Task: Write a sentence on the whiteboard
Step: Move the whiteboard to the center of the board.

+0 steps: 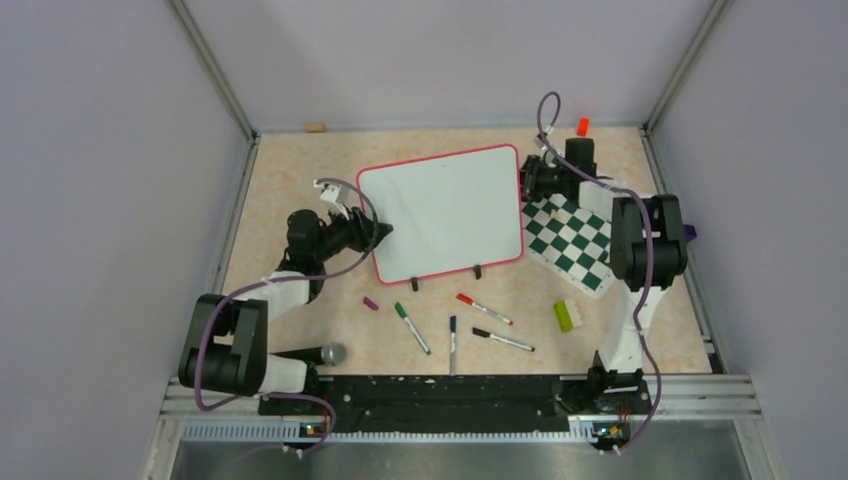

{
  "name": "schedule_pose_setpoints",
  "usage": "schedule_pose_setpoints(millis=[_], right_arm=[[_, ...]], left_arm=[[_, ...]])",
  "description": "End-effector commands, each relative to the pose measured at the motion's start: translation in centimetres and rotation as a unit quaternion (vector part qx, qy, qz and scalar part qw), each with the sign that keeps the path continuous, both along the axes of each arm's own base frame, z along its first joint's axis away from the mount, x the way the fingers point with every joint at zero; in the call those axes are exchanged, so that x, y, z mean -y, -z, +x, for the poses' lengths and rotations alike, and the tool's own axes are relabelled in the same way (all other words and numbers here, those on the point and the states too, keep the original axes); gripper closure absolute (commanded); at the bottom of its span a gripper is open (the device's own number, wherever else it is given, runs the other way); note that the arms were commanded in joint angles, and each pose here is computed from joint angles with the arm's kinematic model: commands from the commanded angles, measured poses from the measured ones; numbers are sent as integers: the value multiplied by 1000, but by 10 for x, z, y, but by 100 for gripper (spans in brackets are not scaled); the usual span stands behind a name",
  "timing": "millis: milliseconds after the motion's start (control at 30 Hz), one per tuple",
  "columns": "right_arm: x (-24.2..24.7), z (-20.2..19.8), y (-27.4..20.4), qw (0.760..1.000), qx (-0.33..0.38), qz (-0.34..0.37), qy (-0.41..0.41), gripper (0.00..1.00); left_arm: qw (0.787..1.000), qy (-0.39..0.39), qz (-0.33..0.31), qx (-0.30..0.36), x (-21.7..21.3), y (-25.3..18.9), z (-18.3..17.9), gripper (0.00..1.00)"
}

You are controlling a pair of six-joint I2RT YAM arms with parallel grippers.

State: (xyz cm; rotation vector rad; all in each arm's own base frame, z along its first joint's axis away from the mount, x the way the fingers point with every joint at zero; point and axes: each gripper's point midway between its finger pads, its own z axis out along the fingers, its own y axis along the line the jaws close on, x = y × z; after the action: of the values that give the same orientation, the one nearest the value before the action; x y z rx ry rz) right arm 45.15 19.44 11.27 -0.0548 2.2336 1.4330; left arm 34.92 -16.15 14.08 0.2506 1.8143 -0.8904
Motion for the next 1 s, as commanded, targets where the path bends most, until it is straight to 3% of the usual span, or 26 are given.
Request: schedule_pose_setpoints(millis=[0, 567, 733, 967], right_arm=[[-7, -21, -25, 999, 42, -2, -24, 100], [53, 3, -29, 995, 21, -31, 93, 100], [86, 24, -28, 988, 16, -48, 147, 100], [130, 40, -40, 968, -3, -103, 227, 100]], left_arm=[[999, 38, -15, 29, 13, -13, -1, 59], [998, 42, -36, -8, 27, 3, -24, 59], [999, -32, -5, -41, 6, 8, -14, 43], [995, -83, -1, -51, -13, -2, -11, 28]])
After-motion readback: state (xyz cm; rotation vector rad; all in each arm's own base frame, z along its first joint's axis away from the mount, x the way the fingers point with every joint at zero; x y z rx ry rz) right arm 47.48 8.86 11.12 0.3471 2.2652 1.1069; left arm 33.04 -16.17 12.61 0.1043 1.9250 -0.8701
